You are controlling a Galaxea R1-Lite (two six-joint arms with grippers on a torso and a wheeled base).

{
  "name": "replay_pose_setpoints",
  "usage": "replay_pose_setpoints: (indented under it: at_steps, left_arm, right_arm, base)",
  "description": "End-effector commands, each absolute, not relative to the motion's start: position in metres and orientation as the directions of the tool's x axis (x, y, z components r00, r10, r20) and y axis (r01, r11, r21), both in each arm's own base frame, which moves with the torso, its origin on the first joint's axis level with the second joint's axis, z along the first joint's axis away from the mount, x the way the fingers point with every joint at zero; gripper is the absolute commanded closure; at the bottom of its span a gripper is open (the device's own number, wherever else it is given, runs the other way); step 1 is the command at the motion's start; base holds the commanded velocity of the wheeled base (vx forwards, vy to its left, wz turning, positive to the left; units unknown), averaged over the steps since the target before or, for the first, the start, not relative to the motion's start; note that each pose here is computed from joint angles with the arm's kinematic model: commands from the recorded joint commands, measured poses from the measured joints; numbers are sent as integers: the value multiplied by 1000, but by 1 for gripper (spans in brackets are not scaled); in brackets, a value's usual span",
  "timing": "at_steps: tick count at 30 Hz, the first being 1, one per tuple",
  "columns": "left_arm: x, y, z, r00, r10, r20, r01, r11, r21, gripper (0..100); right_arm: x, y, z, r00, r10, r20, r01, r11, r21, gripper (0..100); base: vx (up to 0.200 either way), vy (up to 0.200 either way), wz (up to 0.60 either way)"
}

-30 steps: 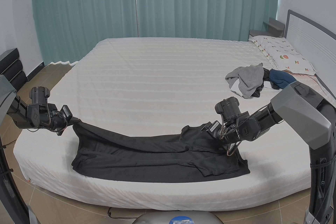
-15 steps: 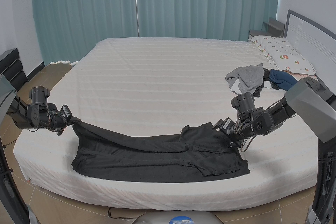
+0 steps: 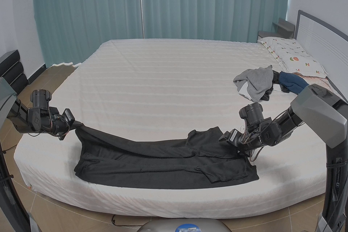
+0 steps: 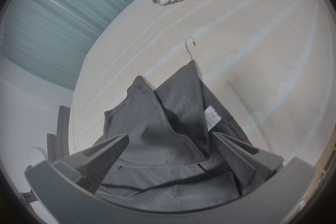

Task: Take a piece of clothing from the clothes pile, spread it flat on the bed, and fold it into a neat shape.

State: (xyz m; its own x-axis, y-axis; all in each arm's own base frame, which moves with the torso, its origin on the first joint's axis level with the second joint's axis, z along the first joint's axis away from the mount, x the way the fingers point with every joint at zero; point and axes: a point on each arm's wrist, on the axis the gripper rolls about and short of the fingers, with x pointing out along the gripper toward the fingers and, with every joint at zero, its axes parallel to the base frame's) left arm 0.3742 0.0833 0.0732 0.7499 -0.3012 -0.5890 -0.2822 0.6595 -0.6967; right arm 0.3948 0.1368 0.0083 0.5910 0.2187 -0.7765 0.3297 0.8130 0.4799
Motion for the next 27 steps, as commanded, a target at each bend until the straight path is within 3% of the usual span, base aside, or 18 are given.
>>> replay_pose_setpoints:
  at_steps: [1,17,27]
  left_arm:
    - [375,83,73,750,-301,-589,-282,659,-697,100]
    - [374,84,75,753,-298,-586,-281,660,-697,100]
    - [377,85,88,781,-261,-567,-271,676,-686,100]
  right_arm:
    - [396,138,0,583,212,-785,330,821,467,100]
    - [406,118,27,649,212,-730,333,784,524,100]
    - [431,111,73,761,223,-609,292,721,629,100]
  base:
    - [0,0,0]
    - [0,0,0]
    - [0,0,0]
